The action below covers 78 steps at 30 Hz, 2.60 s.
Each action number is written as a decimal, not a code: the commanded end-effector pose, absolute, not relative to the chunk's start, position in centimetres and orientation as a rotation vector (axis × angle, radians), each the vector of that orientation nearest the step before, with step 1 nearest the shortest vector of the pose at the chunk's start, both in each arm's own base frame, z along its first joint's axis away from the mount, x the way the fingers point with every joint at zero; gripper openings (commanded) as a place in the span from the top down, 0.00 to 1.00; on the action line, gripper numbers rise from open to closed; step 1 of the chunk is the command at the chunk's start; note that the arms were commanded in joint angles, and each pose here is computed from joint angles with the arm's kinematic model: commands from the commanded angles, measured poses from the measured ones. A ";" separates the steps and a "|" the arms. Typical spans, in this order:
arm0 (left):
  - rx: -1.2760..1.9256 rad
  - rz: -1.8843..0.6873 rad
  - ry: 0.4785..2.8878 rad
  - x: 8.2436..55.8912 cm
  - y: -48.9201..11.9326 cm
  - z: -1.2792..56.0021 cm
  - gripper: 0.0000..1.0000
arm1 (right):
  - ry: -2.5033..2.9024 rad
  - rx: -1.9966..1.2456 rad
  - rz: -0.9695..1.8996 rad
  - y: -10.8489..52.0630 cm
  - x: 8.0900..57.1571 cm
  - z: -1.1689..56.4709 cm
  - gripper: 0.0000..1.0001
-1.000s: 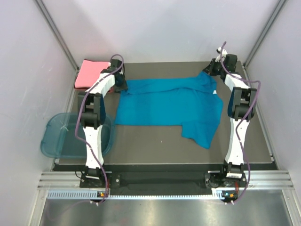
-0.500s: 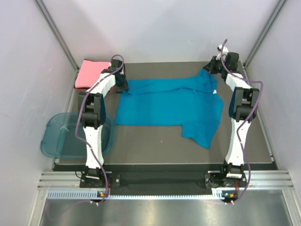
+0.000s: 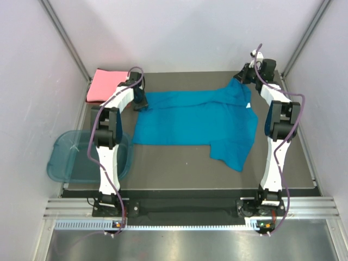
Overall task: Fold and stack the t-shirts
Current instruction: Fold the tshirt
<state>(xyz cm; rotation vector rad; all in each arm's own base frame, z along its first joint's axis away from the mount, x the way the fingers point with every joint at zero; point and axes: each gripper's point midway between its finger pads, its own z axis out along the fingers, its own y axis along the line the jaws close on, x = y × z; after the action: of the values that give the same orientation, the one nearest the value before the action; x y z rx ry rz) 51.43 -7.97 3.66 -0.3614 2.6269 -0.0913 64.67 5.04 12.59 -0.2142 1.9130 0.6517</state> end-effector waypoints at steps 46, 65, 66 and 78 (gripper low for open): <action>-0.381 0.023 2.562 54.3 -5.8 5.3 1.00 | 1.747 -0.432 0.664 4.2 58.0 20.1 1.00; -0.362 0.009 2.565 54.4 -6.0 5.3 0.98 | 1.742 -0.347 0.682 2.9 61.0 18.2 0.74; -0.362 0.008 2.563 54.4 -6.0 5.4 0.97 | 1.749 -0.331 0.664 2.6 61.4 18.0 0.73; -0.365 0.007 2.556 54.5 -6.0 5.7 0.97 | 1.906 -0.277 0.585 2.1 60.5 16.0 0.72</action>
<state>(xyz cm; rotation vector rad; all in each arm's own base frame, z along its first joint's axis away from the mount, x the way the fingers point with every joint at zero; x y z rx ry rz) 53.79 -6.32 4.82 -0.3700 2.5793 0.0085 60.65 1.99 13.74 -0.2039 1.9081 0.6396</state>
